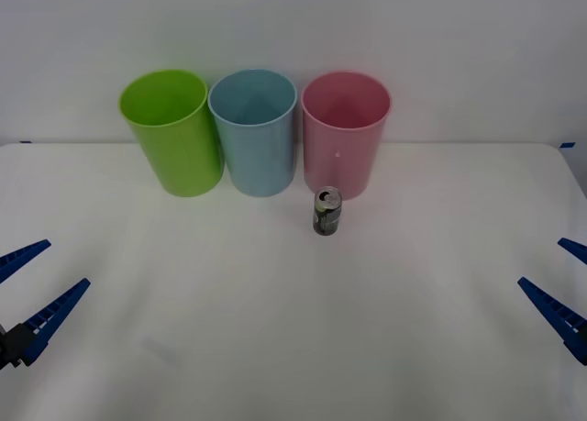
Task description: Grasp the object on the table and drop it into the matching bin: aluminum can to the light blue bin, PET bottle to the pink bin.
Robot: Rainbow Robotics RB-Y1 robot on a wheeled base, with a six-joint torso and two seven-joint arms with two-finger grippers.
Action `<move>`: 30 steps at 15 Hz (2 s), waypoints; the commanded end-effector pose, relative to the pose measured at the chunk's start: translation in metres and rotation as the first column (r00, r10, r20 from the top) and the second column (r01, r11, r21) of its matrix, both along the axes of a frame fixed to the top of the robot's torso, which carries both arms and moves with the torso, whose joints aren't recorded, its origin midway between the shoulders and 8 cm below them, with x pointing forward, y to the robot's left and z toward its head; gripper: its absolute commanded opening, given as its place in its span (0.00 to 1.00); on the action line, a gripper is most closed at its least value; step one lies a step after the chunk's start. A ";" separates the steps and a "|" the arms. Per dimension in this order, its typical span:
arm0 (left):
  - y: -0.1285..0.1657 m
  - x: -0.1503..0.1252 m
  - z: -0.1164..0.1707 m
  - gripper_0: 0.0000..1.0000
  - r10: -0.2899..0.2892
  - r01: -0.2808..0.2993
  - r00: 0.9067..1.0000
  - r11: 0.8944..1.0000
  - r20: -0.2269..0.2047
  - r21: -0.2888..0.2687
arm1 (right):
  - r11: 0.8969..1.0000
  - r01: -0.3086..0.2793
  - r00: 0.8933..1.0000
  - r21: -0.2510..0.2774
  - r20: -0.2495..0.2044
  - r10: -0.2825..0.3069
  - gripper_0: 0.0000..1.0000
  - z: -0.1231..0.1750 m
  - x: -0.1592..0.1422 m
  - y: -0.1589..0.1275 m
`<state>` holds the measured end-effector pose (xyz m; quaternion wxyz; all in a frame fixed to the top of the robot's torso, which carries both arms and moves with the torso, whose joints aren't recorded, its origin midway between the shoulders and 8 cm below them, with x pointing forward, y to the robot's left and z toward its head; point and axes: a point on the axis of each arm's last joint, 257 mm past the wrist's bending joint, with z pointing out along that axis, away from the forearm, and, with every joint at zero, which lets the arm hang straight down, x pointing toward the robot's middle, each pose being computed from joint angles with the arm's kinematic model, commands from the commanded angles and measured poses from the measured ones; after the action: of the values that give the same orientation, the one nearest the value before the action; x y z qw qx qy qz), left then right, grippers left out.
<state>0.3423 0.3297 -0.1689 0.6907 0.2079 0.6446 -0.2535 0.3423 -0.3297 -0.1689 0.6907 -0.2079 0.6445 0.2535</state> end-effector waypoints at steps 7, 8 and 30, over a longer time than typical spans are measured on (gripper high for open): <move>0.000 0.000 0.000 1.00 0.000 0.000 1.000 1.000 0.000 0.000 | 0.999 -0.022 1.000 -0.047 -0.023 0.021 1.00 -0.011 0.010 0.011; 0.000 0.000 0.000 1.00 0.000 0.000 1.000 1.000 0.000 0.000 | 0.999 -0.036 0.999 -0.038 -0.031 0.035 1.00 -0.016 0.014 0.020; 0.000 0.000 0.000 1.00 0.000 0.000 1.000 1.000 0.000 0.000 | 0.980 -0.085 0.995 -0.178 0.030 0.092 1.00 -0.088 0.128 0.178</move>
<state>0.3422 0.3297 -0.1689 0.6907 0.2079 0.6446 -0.2535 0.4664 -0.1561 -0.2564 0.6699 -0.3016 0.6413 0.2213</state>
